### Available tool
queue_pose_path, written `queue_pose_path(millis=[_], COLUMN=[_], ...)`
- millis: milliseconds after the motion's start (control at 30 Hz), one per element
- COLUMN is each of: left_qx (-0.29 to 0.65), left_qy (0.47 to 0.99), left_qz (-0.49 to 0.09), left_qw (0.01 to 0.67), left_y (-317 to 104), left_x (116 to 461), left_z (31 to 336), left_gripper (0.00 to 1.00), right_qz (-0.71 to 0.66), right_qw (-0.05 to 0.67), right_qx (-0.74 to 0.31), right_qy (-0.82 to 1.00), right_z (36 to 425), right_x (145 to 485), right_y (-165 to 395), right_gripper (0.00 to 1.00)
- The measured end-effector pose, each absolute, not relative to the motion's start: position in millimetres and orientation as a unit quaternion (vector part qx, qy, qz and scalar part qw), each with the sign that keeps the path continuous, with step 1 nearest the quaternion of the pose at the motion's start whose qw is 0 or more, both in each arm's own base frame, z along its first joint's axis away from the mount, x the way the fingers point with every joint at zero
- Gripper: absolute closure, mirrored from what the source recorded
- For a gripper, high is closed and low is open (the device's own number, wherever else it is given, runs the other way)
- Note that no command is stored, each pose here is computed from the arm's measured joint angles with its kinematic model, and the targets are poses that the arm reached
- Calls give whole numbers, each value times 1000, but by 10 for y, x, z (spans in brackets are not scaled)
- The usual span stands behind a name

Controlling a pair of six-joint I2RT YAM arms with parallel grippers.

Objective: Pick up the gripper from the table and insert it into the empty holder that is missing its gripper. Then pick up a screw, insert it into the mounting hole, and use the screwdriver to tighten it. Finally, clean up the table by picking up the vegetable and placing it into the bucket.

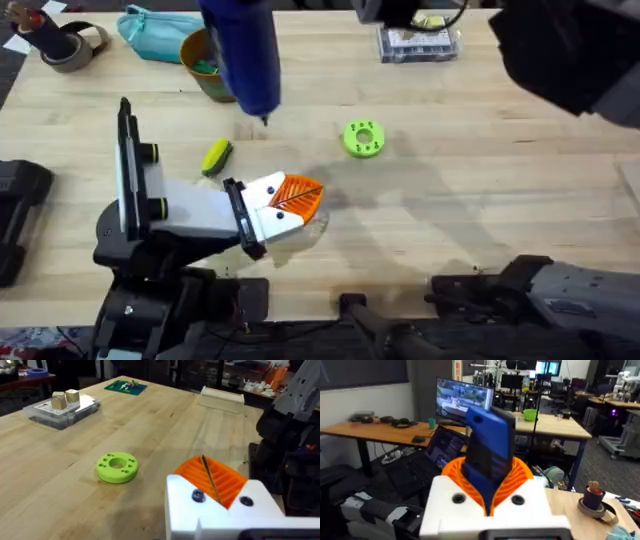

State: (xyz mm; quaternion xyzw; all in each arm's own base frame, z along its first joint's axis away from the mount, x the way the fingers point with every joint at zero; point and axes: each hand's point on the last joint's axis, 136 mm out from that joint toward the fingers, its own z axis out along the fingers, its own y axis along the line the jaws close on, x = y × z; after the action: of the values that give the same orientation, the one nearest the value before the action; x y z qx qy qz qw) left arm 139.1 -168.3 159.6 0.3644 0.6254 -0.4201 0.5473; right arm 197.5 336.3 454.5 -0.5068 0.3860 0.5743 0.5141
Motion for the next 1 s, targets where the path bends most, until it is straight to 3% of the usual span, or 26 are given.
queue_pose_path(millis=[1000], left_qx=[365], left_qy=[625], left_qz=[-420], left_qw=[547], left_y=[-1683], left_x=[1391], left_z=[1596], left_gripper=[992], right_qz=[587], right_qw=[501], right_qx=[-511], right_qy=[378], right_z=[4237], right_x=[1842], right_y=[3379], right_gripper=[975])
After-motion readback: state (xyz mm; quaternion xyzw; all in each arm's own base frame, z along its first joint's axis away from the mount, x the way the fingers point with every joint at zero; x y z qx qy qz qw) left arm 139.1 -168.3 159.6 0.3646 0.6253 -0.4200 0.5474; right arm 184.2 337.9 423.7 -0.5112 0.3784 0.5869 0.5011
